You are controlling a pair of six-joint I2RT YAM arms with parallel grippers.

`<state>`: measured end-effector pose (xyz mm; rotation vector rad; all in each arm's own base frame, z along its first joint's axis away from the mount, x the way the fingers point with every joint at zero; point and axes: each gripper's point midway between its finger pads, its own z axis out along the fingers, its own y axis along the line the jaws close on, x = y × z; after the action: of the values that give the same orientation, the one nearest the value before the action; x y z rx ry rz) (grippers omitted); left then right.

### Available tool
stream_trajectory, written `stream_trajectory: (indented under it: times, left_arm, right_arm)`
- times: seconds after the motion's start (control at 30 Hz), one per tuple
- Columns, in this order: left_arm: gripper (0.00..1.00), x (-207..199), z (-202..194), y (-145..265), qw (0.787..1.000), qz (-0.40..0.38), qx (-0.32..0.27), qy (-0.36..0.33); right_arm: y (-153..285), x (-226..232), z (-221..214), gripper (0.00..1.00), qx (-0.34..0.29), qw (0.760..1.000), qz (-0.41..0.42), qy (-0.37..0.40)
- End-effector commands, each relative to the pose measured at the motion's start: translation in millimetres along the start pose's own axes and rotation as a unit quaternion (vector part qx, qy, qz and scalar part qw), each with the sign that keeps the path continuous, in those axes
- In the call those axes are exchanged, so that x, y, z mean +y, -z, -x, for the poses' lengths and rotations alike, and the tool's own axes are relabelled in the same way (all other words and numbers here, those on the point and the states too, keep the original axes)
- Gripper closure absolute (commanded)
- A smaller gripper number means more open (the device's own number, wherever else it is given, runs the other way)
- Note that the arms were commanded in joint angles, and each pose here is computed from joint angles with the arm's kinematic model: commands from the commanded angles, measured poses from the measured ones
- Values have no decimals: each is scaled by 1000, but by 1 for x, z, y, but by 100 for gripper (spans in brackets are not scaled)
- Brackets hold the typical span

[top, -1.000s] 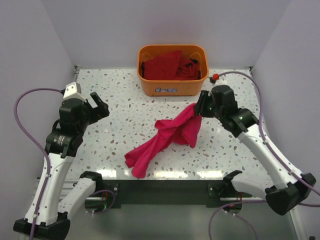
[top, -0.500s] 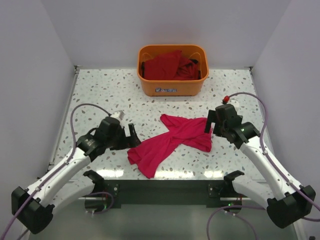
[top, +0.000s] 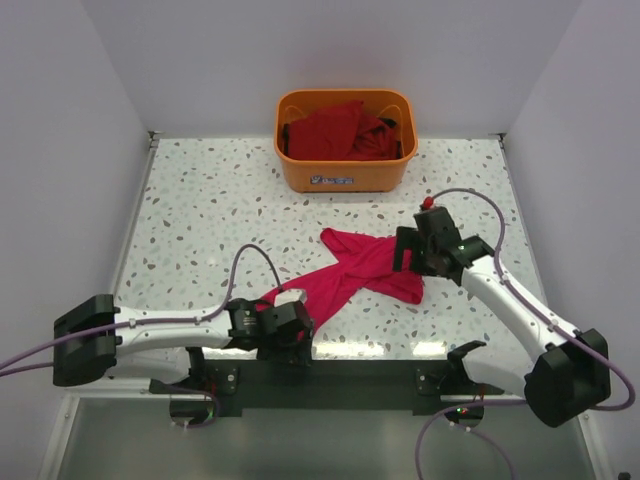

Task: Fold and stack the t-shirts
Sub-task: Flatten the tshirt out

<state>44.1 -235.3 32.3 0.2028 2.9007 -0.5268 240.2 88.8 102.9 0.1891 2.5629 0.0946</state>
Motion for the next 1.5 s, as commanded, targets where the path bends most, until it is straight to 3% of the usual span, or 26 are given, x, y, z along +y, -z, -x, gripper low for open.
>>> stream_trajectory:
  times: [0.0, 0.13, 0.23, 0.37, 0.63, 0.73, 0.77, 0.83, 0.87, 1.17, 1.3, 1.43, 1.47]
  left_arm:
    - [21, -29, 26, 3, 997, -31, -52, 40]
    - [17, -10, 38, 14, 993, 17, -85, 75]
    - [16, 20, 48, 21, 986, 44, -103, 124]
    - [24, 24, 64, 19, 984, 5, -118, 134]
    - [32, 36, 63, 3, 985, 60, -98, 132]
    - [53, 35, 69, 5, 982, 60, -109, 139]
    - [66, 35, 71, 5, 983, 61, -111, 134]
    - [83, 34, 75, 9, 983, 66, -115, 128]
    - [100, 36, 76, 10, 982, 71, -117, 130]
    - [100, 40, 93, 33, 975, 95, -155, 128]
    - [100, 44, 106, 47, 968, 116, -187, 124]
    - [100, 47, 119, 62, 960, 133, -214, 121]
    - [100, 42, 126, 71, 957, 126, -228, 125]
  right_arm:
    - [17, 64, 51, 2, -65, 990, 114, 52]
    - [16, 107, 58, 1, -76, 982, 123, 126]
    - [4, 135, 68, 1, -78, 977, 138, 140]
    - [-12, 166, 84, 2, -85, 973, 148, 154]
    - [-57, 201, 97, 2, -82, 972, 117, 186]
    - [-76, 206, 91, 4, -74, 971, 109, 198]
    - [-78, 209, 93, 5, -76, 971, 107, 199]
    - [-92, 211, 89, 10, -69, 972, 100, 202]
    - [-96, 212, 87, 11, -66, 971, 99, 206]
    - [-139, 215, 69, 24, -54, 969, 79, 226]
    - [-153, 213, 70, 40, -67, 969, 66, 227]
    - [-151, 202, 75, 95, -80, 972, 39, 219]
    - [-146, 201, 78, 100, -86, 971, 38, 218]
